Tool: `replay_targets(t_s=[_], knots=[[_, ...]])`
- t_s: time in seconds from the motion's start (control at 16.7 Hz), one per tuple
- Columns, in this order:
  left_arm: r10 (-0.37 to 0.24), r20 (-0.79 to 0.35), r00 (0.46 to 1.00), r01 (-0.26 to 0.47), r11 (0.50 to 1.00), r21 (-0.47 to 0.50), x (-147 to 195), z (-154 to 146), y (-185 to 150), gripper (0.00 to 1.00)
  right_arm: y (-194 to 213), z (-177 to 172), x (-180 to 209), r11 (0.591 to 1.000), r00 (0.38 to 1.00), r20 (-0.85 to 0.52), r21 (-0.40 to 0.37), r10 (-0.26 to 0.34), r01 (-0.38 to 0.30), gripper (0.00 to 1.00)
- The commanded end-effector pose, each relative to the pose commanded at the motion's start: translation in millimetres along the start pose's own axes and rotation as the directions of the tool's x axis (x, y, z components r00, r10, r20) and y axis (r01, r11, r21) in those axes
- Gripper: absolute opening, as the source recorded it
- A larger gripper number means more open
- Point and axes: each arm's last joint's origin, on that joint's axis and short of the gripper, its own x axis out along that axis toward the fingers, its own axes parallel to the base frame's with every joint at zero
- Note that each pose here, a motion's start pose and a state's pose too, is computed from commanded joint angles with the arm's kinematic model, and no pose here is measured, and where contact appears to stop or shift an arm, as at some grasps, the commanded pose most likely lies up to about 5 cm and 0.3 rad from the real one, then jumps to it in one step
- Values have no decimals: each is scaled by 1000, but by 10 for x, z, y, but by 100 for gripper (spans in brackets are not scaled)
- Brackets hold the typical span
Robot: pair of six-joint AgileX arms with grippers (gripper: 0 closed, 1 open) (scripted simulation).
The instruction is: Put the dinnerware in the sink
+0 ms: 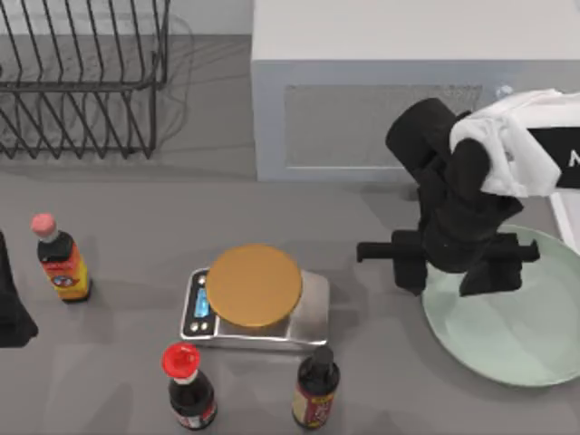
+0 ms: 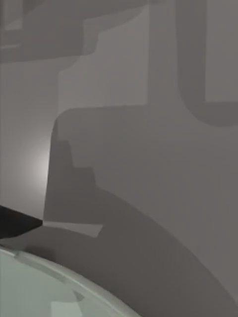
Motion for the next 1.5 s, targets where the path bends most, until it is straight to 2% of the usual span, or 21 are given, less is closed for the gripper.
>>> replay_targets(t_s=[0.3,0.36,0.48,0.66,0.96,1.08,1.26,1.5], knots=[[0,0,1000,0,1000,0,0,0,0,100,0,0,0,1000,1000,0,0,0,0,0],[0,0,1000,0,1000,0,0,0,0,100,-47,46,-324,999,995,94,7,35,-36,0],[0,0,1000,0,1000,0,0,0,0,100,-19,47,-353,999,995,87,8,46,-47,0],[0,0,1000,0,1000,0,0,0,0,100,148,61,-586,994,993,50,16,111,-111,0],[0,0,1000,0,1000,0,0,0,0,100,416,101,-1498,979,979,-1,27,202,-202,0],[0,0,1000,0,1000,0,0,0,0,100,402,92,-1927,980,980,4,26,199,-199,0],[0,0,1000,0,1000,0,0,0,0,100,246,58,-2448,989,988,36,19,148,-149,0],[0,0,1000,0,1000,0,0,0,0,100,-2,46,-2783,999,995,84,9,52,-53,0]])
